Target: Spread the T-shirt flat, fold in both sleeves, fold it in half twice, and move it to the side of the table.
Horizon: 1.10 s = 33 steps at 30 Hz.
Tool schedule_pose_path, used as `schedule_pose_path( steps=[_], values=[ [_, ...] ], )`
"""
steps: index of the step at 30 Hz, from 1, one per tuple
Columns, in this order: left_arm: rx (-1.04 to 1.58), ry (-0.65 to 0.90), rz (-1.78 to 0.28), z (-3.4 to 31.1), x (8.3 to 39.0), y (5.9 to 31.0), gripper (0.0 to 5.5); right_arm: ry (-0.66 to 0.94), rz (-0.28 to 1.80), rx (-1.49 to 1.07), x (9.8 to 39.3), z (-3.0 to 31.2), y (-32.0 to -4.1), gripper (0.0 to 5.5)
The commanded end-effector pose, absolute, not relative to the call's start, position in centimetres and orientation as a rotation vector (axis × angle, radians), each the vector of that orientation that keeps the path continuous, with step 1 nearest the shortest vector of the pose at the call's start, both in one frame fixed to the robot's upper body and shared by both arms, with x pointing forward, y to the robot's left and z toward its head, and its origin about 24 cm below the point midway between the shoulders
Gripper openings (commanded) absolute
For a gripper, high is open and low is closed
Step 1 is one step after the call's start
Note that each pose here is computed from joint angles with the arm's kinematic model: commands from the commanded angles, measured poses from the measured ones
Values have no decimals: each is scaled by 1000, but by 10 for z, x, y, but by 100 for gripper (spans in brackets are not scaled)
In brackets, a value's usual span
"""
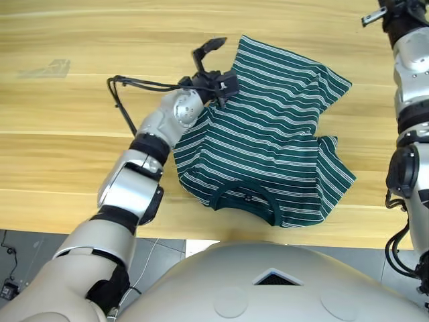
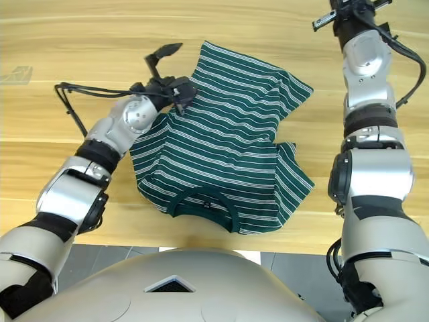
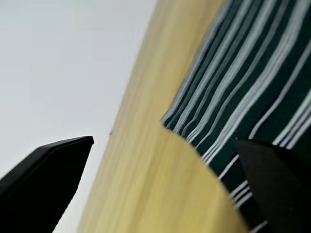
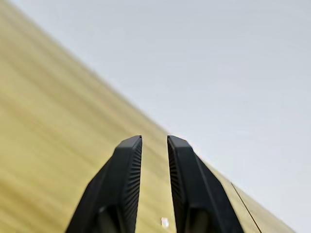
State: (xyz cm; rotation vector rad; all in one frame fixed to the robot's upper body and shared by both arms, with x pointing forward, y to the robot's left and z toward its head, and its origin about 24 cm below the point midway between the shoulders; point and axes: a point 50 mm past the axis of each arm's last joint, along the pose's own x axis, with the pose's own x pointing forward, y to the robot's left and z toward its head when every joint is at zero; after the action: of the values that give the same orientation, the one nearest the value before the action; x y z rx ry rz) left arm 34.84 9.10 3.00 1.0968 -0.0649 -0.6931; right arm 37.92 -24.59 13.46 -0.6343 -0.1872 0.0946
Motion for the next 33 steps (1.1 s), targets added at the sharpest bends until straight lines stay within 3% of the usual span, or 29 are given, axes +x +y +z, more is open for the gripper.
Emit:
schedule_pose_path(
  steps=[1, 7, 17, 28, 33],
  values=[
    [1128, 7, -672, 34, 361, 85, 539, -274, 99, -607, 368, 143, -252, 96],
    [1262, 105, -672, 14, 356, 105, 539, -324, 110, -597, 352, 148, -253, 96],
    [1256, 169, -499, 4, 336, 200, 539, -262, 137, -575, 340, 126, -239, 96],
    [1132, -5, -490, 9, 323, 173, 539, -235, 230, -586, 339, 113, -216, 96],
    [1144, -251, -238, 65, 328, 186, 539, -232, 247, -596, 337, 111, -215, 96]
  ],
)
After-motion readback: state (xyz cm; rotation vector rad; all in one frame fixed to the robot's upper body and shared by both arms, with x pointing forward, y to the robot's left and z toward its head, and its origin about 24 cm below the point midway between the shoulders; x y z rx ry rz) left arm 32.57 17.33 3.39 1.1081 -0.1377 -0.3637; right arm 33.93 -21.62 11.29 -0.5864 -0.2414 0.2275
